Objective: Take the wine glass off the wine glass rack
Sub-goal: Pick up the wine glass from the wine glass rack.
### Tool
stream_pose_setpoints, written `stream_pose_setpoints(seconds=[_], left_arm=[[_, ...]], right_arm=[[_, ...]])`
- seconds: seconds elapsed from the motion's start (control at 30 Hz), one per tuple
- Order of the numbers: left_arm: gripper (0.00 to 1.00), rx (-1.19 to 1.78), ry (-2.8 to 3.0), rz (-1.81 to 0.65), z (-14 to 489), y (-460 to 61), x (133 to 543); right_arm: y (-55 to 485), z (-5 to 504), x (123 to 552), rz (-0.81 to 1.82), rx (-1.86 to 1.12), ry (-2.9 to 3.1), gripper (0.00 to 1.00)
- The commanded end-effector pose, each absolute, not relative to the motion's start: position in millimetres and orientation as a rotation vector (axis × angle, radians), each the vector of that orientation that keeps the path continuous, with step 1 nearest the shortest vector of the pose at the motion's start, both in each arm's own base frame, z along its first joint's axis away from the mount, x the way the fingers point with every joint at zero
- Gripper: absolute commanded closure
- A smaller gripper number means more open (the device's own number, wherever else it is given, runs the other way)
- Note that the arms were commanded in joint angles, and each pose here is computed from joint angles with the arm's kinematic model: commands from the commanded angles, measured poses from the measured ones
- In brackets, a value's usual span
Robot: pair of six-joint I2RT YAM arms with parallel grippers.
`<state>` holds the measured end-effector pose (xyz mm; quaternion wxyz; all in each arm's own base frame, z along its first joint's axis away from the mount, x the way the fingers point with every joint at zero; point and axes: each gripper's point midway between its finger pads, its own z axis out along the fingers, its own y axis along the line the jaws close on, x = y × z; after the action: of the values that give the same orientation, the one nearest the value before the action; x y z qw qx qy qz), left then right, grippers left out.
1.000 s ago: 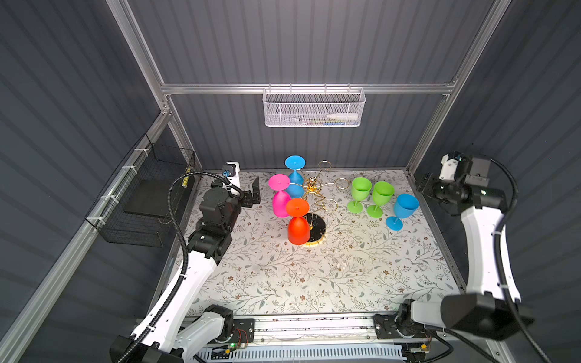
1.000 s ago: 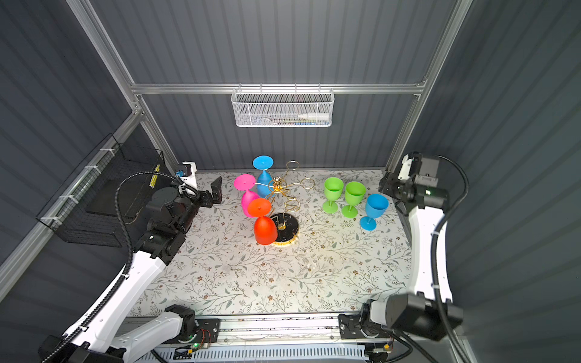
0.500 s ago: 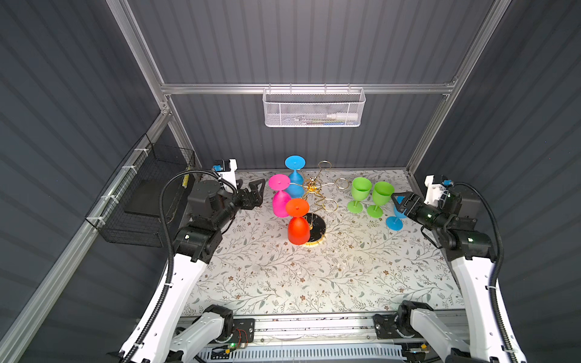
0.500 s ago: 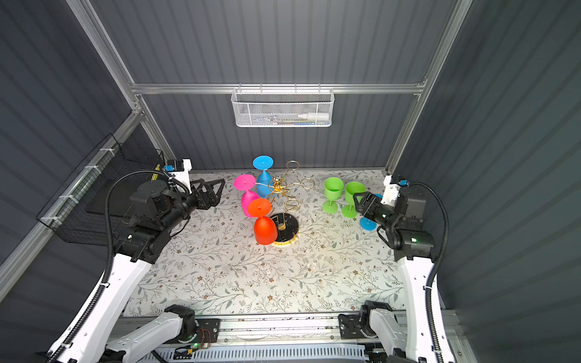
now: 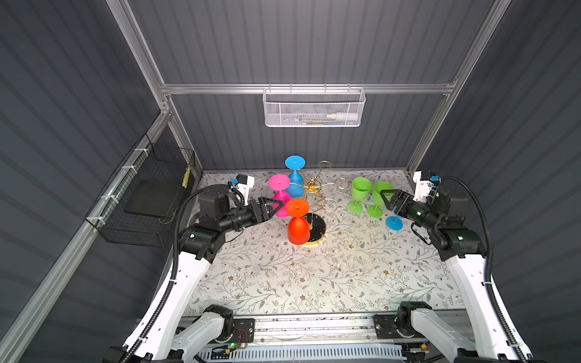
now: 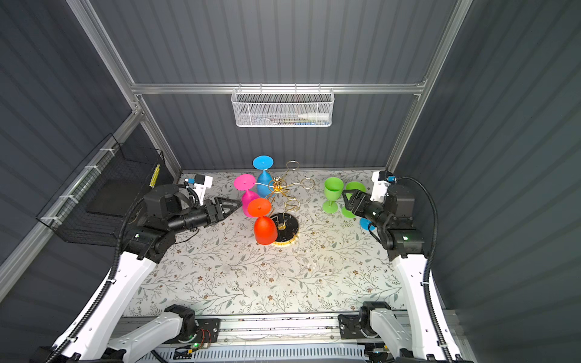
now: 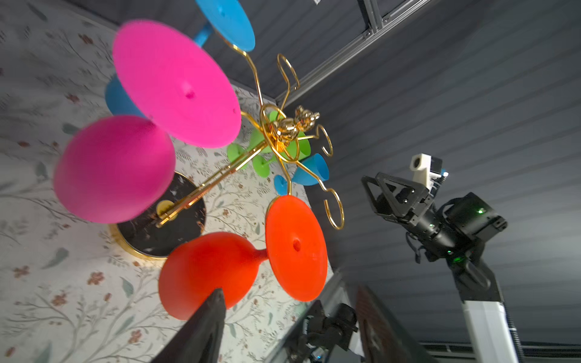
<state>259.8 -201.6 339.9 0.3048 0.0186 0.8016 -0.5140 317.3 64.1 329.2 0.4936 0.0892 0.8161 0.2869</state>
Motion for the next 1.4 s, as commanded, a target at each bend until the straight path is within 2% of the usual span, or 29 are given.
stream_pose_setpoints(seconds=[0.0,0.3,0.67,1.37], left_arm=[[0.34,0.057,2.096,-1.52,350,-212,251],[0.39,0.029,2.026,-1.598,348,-221,259],[0.45,0.105,2.081,-1.639,337,-257,255],[0.63,0.104,2.12,-1.567,331,-253,254]], right_arm=[[69,339,312,0.72,0.194,1.939,0.27],[77,343,309,0.776,0.171,1.905,0.23],[77,348,306,0.775,0.164,1.877,0.18],[77,343,306,0.78,0.174,1.883,0.17]])
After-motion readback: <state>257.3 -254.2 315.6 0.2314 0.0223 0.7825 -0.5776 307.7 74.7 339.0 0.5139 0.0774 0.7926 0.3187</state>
